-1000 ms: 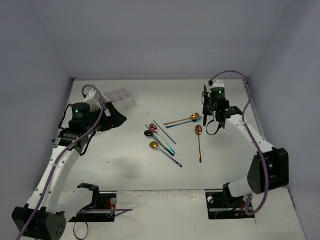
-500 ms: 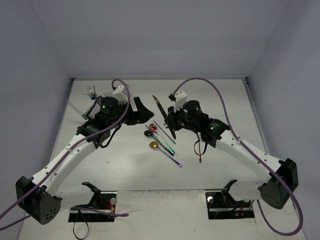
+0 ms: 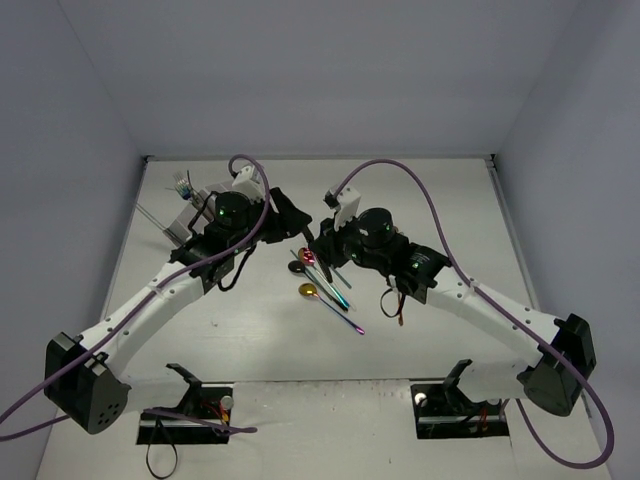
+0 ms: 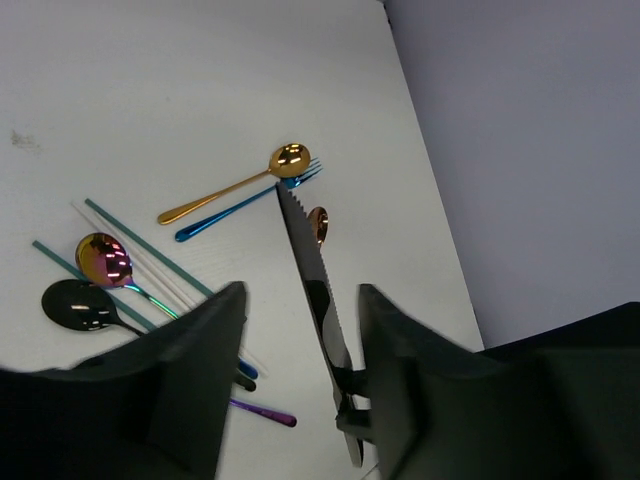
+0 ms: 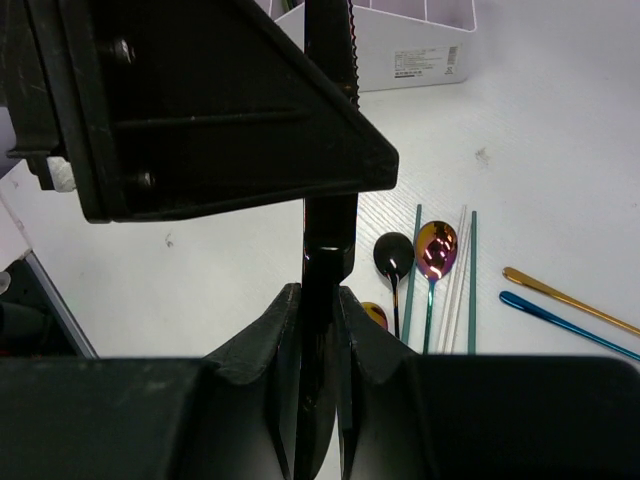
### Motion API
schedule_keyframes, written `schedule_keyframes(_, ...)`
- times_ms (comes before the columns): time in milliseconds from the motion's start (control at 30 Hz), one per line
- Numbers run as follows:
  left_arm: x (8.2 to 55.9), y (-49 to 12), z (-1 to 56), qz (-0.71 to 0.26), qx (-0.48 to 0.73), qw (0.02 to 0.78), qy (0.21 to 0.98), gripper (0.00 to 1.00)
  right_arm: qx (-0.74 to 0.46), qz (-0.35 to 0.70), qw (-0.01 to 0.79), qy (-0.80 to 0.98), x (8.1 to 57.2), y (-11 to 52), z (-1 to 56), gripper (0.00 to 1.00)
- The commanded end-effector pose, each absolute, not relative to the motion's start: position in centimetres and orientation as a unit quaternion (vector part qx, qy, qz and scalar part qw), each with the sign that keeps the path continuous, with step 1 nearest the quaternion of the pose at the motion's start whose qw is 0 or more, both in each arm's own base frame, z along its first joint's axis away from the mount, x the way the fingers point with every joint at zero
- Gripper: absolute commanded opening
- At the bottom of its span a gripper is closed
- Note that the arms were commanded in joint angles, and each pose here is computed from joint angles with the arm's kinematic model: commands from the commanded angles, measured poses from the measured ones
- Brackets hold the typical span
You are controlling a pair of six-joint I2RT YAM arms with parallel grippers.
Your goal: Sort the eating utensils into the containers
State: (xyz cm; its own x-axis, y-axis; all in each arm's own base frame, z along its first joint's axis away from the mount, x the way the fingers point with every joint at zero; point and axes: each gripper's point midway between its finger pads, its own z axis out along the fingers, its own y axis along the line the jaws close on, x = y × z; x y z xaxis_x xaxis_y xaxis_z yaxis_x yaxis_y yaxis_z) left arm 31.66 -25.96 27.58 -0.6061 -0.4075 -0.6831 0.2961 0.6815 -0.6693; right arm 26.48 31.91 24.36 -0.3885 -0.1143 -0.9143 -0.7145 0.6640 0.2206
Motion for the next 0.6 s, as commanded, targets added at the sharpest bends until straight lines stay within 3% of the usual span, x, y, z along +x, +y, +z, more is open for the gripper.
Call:
schedule_keyframes(0,32.2,-26.3,30.9,-0.432,-0.045,0.484,0.760,0.27,-0.257,0.356,0.524,0.730,26.8,33.4,27.7,0.00)
schedule_keyframes(133,32.1,-26.0,31.1,-0.432,-0.046,0.493,0.754,0.01,-0.256,0.359,0.524,0.729,26.9,33.6,27.5,0.00)
schedule_keyframes(267,32.1,-25.8,30.8,-0.428,-0.048,0.495,0.755,0.00,-0.256,0.357,0.527,0.728,27.1,33.7,27.5,0.00)
schedule_keyframes(333,32.2,-25.5,30.6,-0.422,-0.054,0.499,0.755,0.00,-0.253,0.353,0.528,0.730,27.3,33.7,27.4,0.11)
schedule_keyframes(467,32.5,-23.6,30.3,-0.389,-0.074,0.514,0.761,0.00,-0.250,0.344,0.529,0.734,27.5,33.4,26.9,0.55)
schedule_keyframes(567,33.2,-20.3,29.5,-0.333,-0.096,0.527,0.776,0.00,-0.247,0.332,0.531,0.739,27.8,33.0,26.3,0.68)
